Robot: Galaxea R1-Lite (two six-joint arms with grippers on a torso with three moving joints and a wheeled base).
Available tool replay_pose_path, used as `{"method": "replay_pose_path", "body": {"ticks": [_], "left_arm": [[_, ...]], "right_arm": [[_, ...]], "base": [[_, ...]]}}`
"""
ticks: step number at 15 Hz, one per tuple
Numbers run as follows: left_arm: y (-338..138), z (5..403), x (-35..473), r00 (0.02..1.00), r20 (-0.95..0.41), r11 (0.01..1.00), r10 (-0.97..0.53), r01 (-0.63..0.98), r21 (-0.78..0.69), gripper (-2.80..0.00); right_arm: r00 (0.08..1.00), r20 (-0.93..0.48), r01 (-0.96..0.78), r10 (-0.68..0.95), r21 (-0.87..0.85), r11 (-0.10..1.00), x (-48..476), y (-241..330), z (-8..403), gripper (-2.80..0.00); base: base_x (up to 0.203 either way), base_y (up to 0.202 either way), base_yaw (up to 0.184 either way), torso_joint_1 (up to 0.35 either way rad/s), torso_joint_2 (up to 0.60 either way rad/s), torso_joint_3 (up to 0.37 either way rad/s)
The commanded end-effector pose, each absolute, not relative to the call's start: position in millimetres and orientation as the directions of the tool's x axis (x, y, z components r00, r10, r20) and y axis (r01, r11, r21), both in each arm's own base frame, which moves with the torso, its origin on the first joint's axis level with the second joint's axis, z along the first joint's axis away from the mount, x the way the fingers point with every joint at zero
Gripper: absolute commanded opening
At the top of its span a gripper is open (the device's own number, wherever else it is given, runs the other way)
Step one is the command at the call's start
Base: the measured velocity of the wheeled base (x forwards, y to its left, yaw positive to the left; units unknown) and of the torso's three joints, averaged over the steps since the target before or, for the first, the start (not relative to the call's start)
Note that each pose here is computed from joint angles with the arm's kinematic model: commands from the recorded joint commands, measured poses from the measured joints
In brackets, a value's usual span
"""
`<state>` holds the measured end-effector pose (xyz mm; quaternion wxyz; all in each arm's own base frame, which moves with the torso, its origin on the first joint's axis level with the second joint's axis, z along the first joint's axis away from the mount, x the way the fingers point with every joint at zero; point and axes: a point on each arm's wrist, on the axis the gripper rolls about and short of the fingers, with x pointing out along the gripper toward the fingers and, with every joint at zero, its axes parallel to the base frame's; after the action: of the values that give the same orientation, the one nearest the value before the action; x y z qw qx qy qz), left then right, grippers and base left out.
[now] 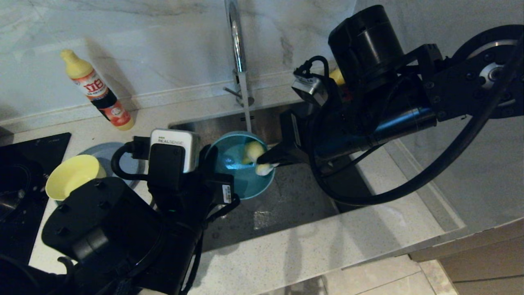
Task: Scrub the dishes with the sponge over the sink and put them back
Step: Wipe the bowl
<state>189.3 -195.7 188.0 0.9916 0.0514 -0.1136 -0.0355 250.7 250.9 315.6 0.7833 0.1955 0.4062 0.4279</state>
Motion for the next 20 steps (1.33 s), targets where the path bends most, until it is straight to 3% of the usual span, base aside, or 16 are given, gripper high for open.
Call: {"method": "replay_pose_path", "body": {"ticks": [1,6,20], "left_arm": [[-196.7,186.9,189.3,0.972,0.221,0.992,-0.08,0.057,0.108,-2.8],[-196.2,185.3,187.2,0.973,0.216,0.992,-0.086,0.062,0.114,-2.8],[-184.9,207.7,213.3,0.959,0.284,0.999,0.028,-0.04,0.036,-2.8]], "right_arm": [[0.301,-0.463,-0.514,0.834,0.658,0.551,251.6,251.9,315.3,-2.8],[0.326,-0.434,-0.523,0.84,0.657,0.543,249.8,243.0,325.0,-2.8],[0.273,-0.522,-0.479,0.808,0.655,0.585,226.6,228.1,327.9,-2.8]], "base": [[0.0,0.0,0.0,0.0,0.0,0.0],[0.0,0.0,0.0,0.0,0.0,0.0],[0.0,0.0,0.0,0.0,0.0,0.0]]}}
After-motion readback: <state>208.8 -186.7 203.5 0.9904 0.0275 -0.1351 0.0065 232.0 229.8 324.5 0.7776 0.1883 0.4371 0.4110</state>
